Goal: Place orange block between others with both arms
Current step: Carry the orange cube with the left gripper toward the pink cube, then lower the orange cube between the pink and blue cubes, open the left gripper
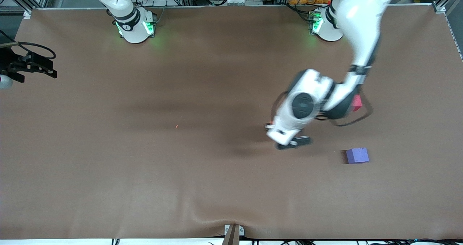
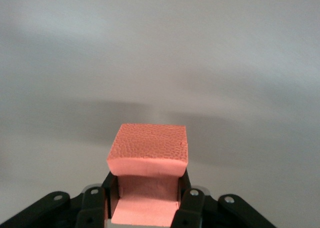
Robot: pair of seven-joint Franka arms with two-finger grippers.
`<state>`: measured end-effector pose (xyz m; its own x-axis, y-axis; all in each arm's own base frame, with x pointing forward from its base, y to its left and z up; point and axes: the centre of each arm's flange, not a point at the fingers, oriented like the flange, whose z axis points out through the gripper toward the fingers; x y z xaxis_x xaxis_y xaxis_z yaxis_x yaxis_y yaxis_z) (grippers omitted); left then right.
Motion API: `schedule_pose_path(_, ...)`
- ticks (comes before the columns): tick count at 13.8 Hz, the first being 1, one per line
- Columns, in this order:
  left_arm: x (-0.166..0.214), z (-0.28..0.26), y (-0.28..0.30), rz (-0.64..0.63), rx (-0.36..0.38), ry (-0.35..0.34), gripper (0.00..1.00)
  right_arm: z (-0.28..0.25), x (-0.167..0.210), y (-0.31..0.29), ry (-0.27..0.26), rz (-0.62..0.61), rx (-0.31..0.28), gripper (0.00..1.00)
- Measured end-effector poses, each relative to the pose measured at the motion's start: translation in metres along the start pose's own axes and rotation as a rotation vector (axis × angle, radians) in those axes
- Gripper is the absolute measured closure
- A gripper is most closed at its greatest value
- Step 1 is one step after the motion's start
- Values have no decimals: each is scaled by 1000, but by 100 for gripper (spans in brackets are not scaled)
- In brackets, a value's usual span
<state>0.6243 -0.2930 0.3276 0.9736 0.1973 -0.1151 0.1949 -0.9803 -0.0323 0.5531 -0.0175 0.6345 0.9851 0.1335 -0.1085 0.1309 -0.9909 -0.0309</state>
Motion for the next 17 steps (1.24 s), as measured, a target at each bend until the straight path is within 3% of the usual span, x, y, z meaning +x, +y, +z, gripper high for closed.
schedule_pose_path(3,37,-23,-82,12,15,-31,52,0,0,-1,0,-2,0,0)
schedule_pose_path(9,79,10,-220,134,63,-98,52,0,0,-2,1,-4,0,0)
schedule_pose_path(14,82,51,-271,205,58,-89,52,0,1,-3,1,-5,-1,0)
schedule_pose_path(17,72,77,-273,221,49,-91,52,0,1,-3,1,-5,-1,0)
